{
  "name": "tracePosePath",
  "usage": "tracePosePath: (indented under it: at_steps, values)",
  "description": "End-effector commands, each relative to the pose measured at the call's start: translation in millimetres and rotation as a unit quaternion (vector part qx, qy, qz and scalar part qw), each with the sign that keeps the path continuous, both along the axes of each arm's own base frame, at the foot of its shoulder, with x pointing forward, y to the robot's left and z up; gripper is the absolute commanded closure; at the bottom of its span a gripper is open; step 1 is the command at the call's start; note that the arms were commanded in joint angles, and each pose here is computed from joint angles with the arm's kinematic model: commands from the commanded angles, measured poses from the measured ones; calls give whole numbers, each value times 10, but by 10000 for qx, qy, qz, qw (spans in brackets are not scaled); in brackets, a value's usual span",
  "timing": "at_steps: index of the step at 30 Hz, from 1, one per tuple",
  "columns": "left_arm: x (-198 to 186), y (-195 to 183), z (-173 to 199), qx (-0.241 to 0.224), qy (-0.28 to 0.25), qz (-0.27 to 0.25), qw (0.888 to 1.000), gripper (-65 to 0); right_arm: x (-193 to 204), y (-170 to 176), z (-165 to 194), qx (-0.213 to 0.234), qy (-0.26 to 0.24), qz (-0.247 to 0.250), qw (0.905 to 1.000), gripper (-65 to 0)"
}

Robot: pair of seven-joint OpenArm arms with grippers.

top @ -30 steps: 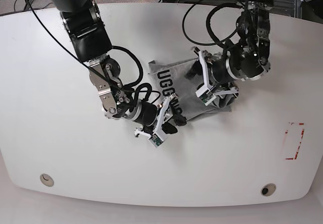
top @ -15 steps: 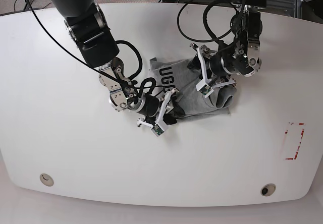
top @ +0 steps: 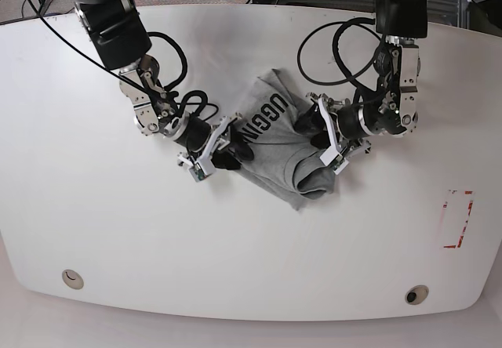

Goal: Fold the T-shirt properly
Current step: 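Grasp the shirt's printed edge with both grippers and lift it, then release the right gripper and grasp the folded shirt with the left gripper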

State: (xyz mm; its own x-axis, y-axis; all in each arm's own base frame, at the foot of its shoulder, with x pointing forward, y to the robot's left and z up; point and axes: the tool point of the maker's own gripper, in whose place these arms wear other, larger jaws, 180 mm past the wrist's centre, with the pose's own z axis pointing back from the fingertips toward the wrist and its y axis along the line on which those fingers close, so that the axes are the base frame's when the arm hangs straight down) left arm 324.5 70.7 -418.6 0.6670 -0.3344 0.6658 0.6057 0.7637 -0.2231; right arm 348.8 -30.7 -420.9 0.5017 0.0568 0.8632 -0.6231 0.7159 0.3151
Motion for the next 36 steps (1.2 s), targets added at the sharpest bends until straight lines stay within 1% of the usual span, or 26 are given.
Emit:
tracePosePath:
  at_steps: [1, 8, 11, 13, 16, 19, 21, 23, 25, 26, 30, 33, 36]
  values:
    - [-19, 307, -235, 772, 420, 141, 9960, -293, -176, -94, -10, -204, 109, 103, 9997, -225]
    - [331, 304, -59, 705, 193, 212, 9971, -293, -515, -105, 132, -106, 185, 62, 9998, -225]
    - [465, 287, 45, 698, 57, 209, 9973, -293, -591, 25, 277, 77, 96, 71, 9999, -225]
    - [515, 237, 95, 695, -13, 144, 9975, -293, -648, 80, 326, 113, 95, 107, 9998, -225]
    - [581, 96, 177, 626, -118, 37, 9980, -293, -701, 157, 377, 9, 23, 195, 9998, -225]
    - [600, 60, 236, 624, -172, -14, 9979, -293, -707, 252, 462, -123, -161, 291, 9994, -225]
    - [634, 64, 337, 676, -302, -36, 9972, -293, -699, 275, 515, -266, -274, 331, 9987, -225]
    - [660, 55, 473, 727, -506, -71, 9960, -293, -660, 254, 592, -449, -396, 322, 9977, -225]
    - [715, 48, 711, 793, -863, -101, 9931, -293, -622, 270, 684, -602, -500, 327, 9964, -225]
    - [718, 42, 774, 818, -955, -115, 9920, -293, -606, 270, 724, -637, -551, 325, 9959, -225]
    - [635, 41, 1066, 938, -1416, -141, 9854, -293, -533, 216, 944, -902, -845, 276, 9919, -225]
    - [576, 80, 1248, 924, -1730, -20, 9806, -293, -487, 160, 1084, -1022, -1040, 202, 9891, -225]
    - [500, 62, 1320, 907, -1874, 1, 9781, -294, -426, 105, 1222, -1111, -1233, 129, 9860, -225]
